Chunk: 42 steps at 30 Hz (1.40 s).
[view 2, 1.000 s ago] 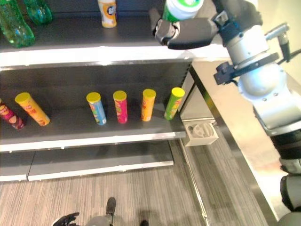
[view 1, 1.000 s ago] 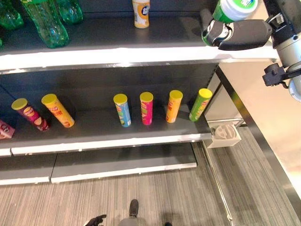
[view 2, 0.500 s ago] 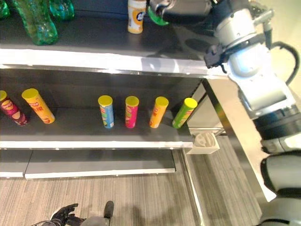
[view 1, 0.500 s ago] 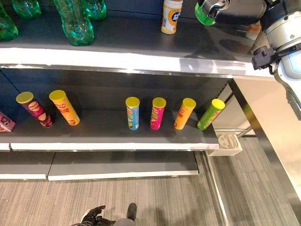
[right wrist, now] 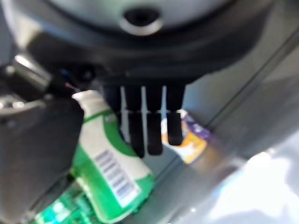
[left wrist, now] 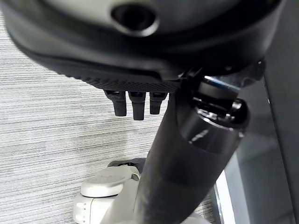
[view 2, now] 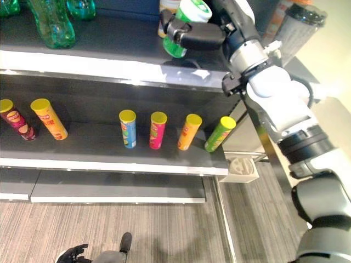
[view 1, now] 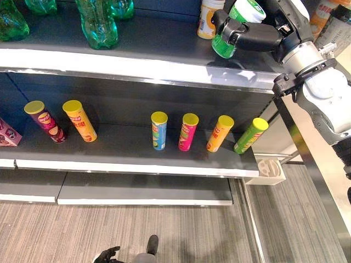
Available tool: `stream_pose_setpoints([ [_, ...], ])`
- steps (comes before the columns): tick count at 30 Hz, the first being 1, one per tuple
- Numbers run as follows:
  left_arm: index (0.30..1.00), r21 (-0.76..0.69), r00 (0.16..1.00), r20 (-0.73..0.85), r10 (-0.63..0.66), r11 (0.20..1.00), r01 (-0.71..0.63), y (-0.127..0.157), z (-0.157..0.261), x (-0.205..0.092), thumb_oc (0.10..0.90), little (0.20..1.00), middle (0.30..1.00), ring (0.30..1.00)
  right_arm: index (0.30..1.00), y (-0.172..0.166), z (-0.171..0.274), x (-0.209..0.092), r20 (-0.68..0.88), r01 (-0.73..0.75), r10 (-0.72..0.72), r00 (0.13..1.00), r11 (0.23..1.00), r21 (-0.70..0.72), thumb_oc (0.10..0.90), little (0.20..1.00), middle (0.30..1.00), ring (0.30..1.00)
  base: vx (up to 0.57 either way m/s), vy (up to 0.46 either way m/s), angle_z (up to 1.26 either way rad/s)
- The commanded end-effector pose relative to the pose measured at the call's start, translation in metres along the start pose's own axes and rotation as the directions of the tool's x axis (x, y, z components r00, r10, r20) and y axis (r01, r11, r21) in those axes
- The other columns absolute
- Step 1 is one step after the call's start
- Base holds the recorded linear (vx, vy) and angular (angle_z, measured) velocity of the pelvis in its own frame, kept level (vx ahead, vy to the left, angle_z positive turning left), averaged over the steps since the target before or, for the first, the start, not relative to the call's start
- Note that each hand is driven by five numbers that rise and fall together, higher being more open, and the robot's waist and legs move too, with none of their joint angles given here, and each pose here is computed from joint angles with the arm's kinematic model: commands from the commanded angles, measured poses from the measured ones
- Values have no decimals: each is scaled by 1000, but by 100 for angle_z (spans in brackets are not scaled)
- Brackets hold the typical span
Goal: Put the goods on the table back onto the shelves and tidy them up.
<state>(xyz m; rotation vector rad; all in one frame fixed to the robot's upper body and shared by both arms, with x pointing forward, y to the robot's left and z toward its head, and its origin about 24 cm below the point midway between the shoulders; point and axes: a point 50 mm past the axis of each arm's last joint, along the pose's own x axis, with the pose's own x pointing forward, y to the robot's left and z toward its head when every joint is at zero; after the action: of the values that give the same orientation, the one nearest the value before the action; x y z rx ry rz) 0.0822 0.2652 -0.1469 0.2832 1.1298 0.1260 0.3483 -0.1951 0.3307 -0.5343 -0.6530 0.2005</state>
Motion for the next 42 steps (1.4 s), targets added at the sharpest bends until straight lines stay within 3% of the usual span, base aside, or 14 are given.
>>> stream_pose_setpoints([
  [1,900,43,999,19,38,998,-39,16,3,0,800,900,900,900,300,-36,51,21,161,123,-119,980,992,-17,400,300,300,300,0,0,0],
  [26,900,60,999,35,29,998,-32,16,8,1,800,900,900,900,300,-31,50,31,123,60,-52,991,997,-58,400,300,300,300,1,-2,4],
  [27,900,61,999,34,30,998,-32,16,8,1,800,900,900,900,493,-31,51,30,126,60,-52,991,996,-59,529,493,493,493,0,0,0],
  [28,900,61,999,33,29,998,-31,16,8,1,800,900,900,900,759,-31,51,30,127,59,-51,991,996,-64,706,759,759,759,0,0,0],
  [29,900,62,999,32,29,998,-31,16,8,1,800,900,900,900,900,-31,52,30,128,59,-51,991,996,-67,800,900,900,900,0,0,0],
  [42,900,86,1000,17,25,996,-26,16,4,1,800,900,900,900,900,-39,61,31,171,113,-110,979,994,-7,800,900,900,900,0,0,0],
])
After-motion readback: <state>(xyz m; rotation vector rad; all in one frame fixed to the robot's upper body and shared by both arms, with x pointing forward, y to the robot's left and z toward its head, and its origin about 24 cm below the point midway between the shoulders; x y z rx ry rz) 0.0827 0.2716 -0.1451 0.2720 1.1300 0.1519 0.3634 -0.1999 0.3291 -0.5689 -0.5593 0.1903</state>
